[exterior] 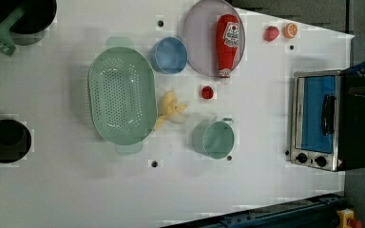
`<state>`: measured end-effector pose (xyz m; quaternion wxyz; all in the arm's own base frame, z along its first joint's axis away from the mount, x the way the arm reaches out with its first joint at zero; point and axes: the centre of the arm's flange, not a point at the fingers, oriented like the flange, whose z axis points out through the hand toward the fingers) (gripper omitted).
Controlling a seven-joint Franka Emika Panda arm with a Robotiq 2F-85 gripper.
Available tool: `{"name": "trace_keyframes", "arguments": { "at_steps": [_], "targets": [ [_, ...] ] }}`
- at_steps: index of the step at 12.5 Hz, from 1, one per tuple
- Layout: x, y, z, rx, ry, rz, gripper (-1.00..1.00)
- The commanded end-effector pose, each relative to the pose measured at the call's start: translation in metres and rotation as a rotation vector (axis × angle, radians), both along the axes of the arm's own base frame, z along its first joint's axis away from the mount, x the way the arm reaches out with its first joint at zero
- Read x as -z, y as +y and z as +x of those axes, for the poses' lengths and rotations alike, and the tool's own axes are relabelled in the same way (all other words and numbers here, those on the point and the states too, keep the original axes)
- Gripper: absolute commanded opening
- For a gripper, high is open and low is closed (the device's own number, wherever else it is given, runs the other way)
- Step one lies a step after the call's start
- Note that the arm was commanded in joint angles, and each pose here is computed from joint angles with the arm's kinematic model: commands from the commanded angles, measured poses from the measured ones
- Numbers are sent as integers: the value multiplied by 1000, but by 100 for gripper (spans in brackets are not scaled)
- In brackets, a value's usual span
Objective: Pick ketchup from plate and place it on table.
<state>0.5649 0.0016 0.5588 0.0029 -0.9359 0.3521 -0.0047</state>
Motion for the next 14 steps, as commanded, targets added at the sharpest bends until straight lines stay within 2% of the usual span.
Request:
{"name": "trace_keyframes", "arguments": {
  "at_steps": [1, 3, 10, 14],
  "targets": [
    [-47, -22, -64, 83, 42, 6, 60],
    [-35, -20, -57, 76, 60, 7, 100],
    [72, 1, 8, -99, 119, 29, 100],
    [148, 14, 39, -313, 147, 60, 100]
  ]
}}
